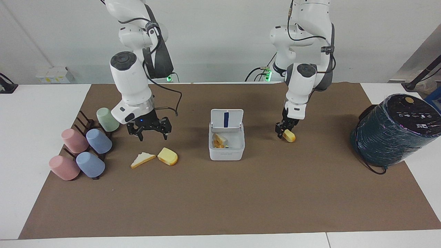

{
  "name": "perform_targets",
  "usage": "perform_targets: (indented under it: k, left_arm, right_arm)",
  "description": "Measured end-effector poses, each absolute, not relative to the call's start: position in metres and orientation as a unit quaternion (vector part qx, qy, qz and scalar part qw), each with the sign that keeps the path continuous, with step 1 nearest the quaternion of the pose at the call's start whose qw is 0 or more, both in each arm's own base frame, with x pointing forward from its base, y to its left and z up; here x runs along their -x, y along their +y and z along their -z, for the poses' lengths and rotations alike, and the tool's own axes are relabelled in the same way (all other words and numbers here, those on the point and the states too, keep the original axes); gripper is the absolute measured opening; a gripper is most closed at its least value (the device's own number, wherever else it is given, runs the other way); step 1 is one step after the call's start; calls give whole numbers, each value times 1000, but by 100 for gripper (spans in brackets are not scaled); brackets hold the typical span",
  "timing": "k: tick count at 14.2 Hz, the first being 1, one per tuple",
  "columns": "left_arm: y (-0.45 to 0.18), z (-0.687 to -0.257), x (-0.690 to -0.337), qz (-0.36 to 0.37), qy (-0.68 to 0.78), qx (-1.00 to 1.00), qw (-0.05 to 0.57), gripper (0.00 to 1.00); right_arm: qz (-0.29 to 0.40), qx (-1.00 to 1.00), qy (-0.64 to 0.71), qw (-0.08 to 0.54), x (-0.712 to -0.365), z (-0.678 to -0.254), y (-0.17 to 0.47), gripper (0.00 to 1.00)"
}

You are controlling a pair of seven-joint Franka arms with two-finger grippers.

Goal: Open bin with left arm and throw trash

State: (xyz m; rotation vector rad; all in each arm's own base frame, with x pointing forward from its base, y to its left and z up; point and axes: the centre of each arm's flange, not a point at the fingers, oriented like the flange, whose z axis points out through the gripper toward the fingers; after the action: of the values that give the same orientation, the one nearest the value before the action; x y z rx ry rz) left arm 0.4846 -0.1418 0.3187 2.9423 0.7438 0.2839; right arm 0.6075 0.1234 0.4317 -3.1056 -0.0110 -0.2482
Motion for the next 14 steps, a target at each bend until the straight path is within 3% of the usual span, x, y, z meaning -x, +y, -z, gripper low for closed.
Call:
perform_targets:
  k: [4,6,7,10,12,14]
  left_arm:
    - [-127,-317,-487,-92,247,-964,43,56]
    - [-117,-315,-488,-91,236,-967,39,37]
    - [-114,-315,-489,-92,231,-968,38,37]
    - [-119,-322,-493,-97,216,-971,40,7]
    - [-141,-348,-506,-81,200,-976,32,5]
    - [-174,-402,-522,-53,179,-982,16,5]
  right_arm:
    - [102,995,3,17,-599,-386,113,100]
    - [123,992,2,21,-593,-372,113,100]
    - [134,991,1,24,-589,-363,113,100]
    - [163,986,-1,30,-576,-336,112,100]
    - [178,983,-1,34,-572,-321,111,100]
    - [197,980,-3,38,-570,-307,113,100]
